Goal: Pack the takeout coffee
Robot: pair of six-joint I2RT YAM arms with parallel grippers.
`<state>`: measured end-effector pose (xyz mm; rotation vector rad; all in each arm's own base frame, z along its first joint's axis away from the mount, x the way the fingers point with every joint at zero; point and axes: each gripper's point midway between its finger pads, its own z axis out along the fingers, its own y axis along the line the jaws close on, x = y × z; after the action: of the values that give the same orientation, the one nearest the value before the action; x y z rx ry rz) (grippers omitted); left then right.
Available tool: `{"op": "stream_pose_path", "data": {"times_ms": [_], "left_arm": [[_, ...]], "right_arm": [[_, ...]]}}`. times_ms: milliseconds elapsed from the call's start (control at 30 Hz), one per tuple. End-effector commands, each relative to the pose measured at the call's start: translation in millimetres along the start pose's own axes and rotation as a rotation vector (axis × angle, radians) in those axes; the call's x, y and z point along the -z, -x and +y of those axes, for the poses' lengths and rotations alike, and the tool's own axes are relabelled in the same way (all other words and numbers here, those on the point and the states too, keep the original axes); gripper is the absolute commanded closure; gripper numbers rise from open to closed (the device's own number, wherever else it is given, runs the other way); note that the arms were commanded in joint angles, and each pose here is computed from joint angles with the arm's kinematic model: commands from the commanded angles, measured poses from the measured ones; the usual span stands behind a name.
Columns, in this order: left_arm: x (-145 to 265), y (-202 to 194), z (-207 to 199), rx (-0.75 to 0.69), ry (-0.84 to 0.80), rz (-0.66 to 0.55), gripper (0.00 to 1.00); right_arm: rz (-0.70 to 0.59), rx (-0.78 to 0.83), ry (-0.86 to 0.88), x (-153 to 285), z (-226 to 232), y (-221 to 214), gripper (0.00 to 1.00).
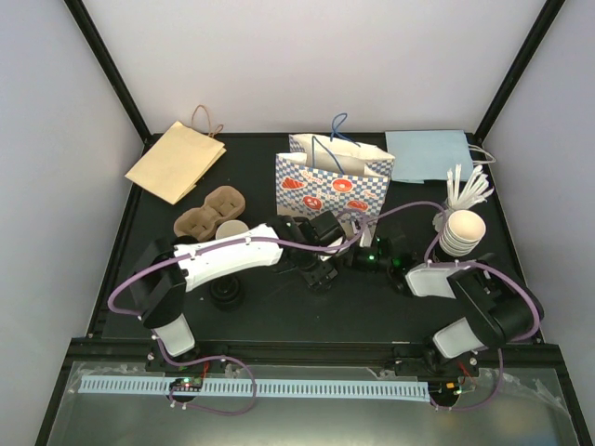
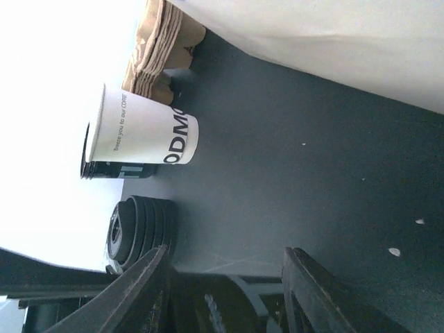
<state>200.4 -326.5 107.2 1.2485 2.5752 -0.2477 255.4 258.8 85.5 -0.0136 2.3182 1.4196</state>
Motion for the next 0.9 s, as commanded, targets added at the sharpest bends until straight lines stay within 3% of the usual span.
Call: {"op": "stream_pose_path", "data": {"times_ms": [0, 333, 633, 867], "left_arm": [[-30, -56, -24, -0.077, -0.067, 0.224, 0.38], [-34, -56, -19, -0.075, -0.038, 0.234, 0.38], [-38, -58, -19, -0.072, -0.036, 0.238, 0.38], [-41, -60, -18, -0.056, -0.033, 0.246, 0.38]], "right_arm": [[0.151, -0.038, 0.011, -8, -9, -32, 0.53], [0.221, -0.072, -0.004, -7, -32, -59, 0.53], [0.308, -0.13, -0.111, -6, -90, -106, 0.55], [0.266, -0.1, -0.134, -3, -87, -97, 0.56]]}}
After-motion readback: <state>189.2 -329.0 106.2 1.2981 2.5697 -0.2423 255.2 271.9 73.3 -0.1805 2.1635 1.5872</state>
